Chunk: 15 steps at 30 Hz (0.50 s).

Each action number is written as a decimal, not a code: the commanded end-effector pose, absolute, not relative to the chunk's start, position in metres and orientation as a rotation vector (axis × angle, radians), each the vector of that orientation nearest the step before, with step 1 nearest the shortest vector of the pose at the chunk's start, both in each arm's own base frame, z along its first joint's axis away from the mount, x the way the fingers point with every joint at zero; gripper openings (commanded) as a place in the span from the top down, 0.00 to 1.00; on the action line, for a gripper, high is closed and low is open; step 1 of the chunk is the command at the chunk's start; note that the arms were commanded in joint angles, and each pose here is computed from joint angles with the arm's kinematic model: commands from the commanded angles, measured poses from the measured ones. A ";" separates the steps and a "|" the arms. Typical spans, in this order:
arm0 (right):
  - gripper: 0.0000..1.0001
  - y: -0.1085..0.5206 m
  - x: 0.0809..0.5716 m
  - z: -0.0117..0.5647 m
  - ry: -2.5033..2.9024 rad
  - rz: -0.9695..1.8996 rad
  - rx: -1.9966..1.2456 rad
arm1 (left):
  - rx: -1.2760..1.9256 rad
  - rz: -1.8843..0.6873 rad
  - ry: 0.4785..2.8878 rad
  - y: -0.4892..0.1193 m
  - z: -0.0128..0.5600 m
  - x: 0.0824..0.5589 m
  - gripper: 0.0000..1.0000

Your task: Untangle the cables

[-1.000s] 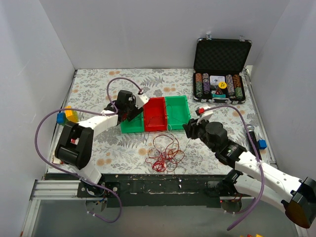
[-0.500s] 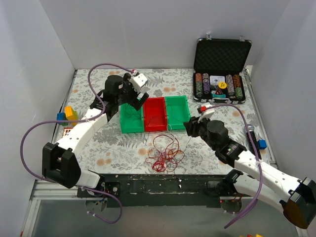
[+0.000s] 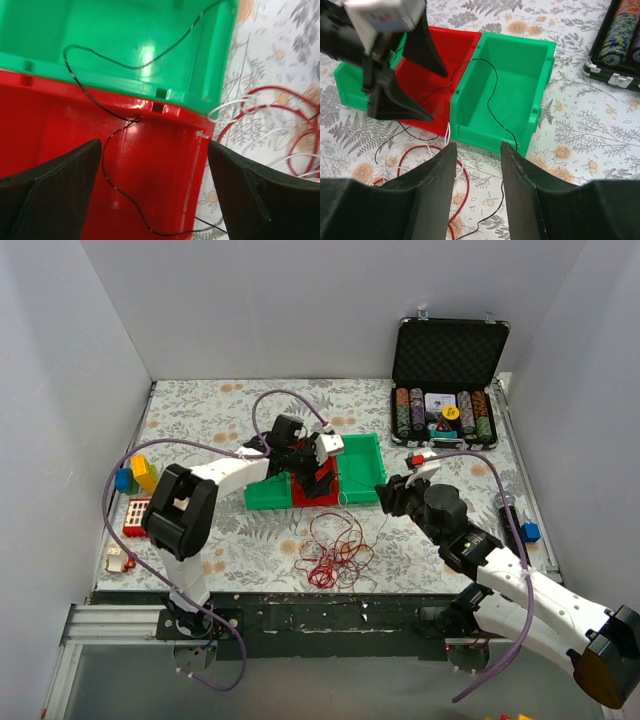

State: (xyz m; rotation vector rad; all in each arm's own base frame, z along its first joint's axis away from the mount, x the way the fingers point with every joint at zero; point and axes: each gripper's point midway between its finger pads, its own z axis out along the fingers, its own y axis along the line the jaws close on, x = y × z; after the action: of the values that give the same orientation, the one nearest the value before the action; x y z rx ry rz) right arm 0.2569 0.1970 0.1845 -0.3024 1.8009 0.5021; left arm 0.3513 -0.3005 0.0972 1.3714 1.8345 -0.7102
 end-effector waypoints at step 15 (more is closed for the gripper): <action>0.51 0.202 0.254 0.190 1.794 0.589 -0.292 | 1.458 -0.664 1.703 -0.308 0.090 0.382 0.26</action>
State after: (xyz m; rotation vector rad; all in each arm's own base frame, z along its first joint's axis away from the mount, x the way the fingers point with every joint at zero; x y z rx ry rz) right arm 0.2542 0.1969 0.1877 -0.2921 1.8013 0.5536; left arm 0.3678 -0.3067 0.0708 1.4659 1.7808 -0.6815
